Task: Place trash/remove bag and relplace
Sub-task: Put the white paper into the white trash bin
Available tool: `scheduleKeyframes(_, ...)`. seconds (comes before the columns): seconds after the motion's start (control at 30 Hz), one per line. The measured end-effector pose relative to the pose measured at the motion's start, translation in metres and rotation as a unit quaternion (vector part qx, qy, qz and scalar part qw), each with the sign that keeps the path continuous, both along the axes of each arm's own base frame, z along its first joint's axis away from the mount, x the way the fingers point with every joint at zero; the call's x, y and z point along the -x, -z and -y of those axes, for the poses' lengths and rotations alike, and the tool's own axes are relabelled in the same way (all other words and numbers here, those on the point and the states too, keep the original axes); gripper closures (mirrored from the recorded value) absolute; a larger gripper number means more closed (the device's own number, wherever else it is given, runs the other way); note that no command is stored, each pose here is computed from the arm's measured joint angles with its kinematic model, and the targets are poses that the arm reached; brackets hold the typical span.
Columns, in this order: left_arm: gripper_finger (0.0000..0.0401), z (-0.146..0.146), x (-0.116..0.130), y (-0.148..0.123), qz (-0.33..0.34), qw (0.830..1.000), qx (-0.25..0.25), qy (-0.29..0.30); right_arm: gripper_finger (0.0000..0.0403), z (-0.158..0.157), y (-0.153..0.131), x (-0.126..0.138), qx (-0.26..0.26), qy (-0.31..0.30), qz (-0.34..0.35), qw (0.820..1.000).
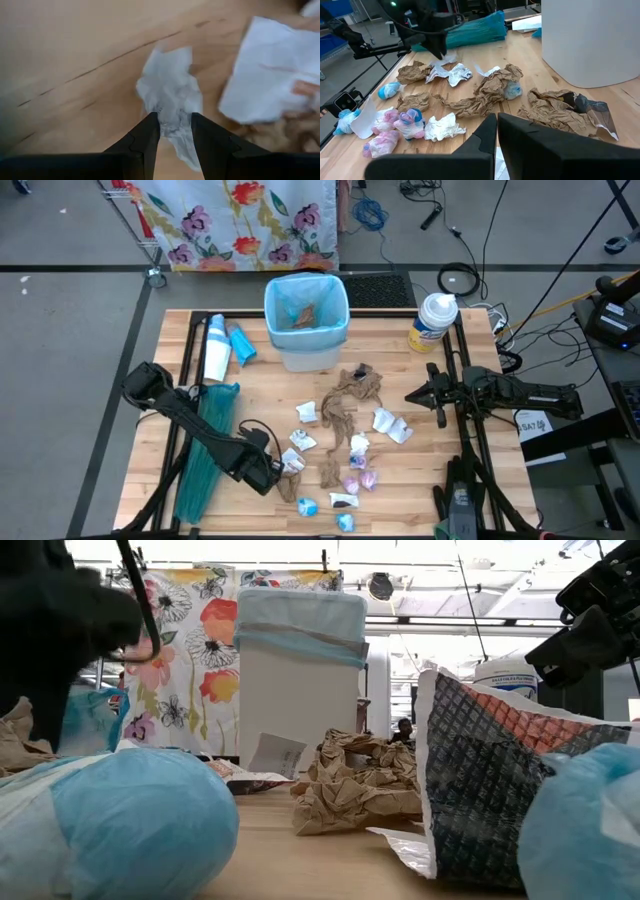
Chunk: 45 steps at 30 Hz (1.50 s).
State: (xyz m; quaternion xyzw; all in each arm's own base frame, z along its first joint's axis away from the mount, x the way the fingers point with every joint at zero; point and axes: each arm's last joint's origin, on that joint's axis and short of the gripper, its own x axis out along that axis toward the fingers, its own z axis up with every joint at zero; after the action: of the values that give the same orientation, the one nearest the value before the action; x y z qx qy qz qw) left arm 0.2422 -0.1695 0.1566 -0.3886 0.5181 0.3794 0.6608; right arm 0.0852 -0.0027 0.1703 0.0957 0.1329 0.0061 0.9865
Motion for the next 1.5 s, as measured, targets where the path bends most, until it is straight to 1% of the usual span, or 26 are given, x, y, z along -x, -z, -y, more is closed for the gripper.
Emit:
scheduleKeyframes(0.13,0.0291,-0.006,-0.001,0.014,0.015,0.999,0.032,-0.006,0.0394,0.0,0.0,0.0,0.0,0.0,0.0,1.0)
scheduleKeyframes(0.23,0.0326,-0.006,-0.003,0.014,0.017,0.999,0.042,-0.005,0.0394,0.0,0.0,0.0,0.0,0.0,0.0,1.0)
scheduleKeyframes(0.33,0.0383,-0.005,-0.005,0.008,0.026,0.999,0.038,0.018,0.0394,0.0,0.0,0.0,0.0,0.0,0.0,1.0)
scheduleKeyframes(0.37,0.039,-0.006,-0.004,0.005,0.028,0.999,0.037,0.021,0.0394,0.0,0.0,0.0,0.0,0.0,0.0,1.0)
scheduleKeyframes(0.43,0.0392,-0.007,-0.002,-0.005,0.035,0.998,0.035,0.026,0.0394,0.0,0.0,0.0,0.0,0.0,0.0,1.0)
scheduleKeyframes(0.6,0.0397,-0.018,0.009,-0.038,0.061,0.998,0.003,0.022,0.0394,0.0,0.0,0.0,0.0,0.0,0.0,1.0)
scheduleKeyframes(0.77,0.0399,-0.042,0.028,-0.081,0.091,0.995,-0.041,0.013,0.0394,0.0,0.0,0.0,0.0,0.0,0.0,1.0)
scheduleKeyframes(0.83,0.0399,-0.055,0.035,-0.099,0.116,0.992,-0.053,0.012,0.0394,0.0,0.0,0.0,0.0,0.0,0.0,1.0)
scheduleKeyframes(0.97,0.04,-0.082,0.049,-0.129,0.159,0.984,-0.081,0.009,0.0394,0.0,0.0,0.0,0.0,0.0,0.0,1.0)
scheduleKeyframes(1.03,0.04,-0.096,0.053,-0.142,0.182,0.979,-0.09,0.01,0.0394,0.0,0.0,0.0,0.0,0.0,0.0,1.0)
scheduleKeyframes(1.17,0.04,-0.126,0.06,-0.169,0.211,0.97,-0.122,0.015,0.0394,0.0,0.0,0.0,0.0,0.0,0.0,1.0)
scheduleKeyframes(1.37,0.0401,-0.175,0.063,-0.208,0.218,0.954,-0.203,0.029,0.0394,0.0,0.0,0.0,0.0,0.0,-0.001,1.0)
scheduleKeyframes(1.5,0.0401,-0.21,0.059,-0.234,0.219,0.944,-0.242,0.049,0.0394,0.0,0.0,0.0,0.0,0.0,0.0,1.0)
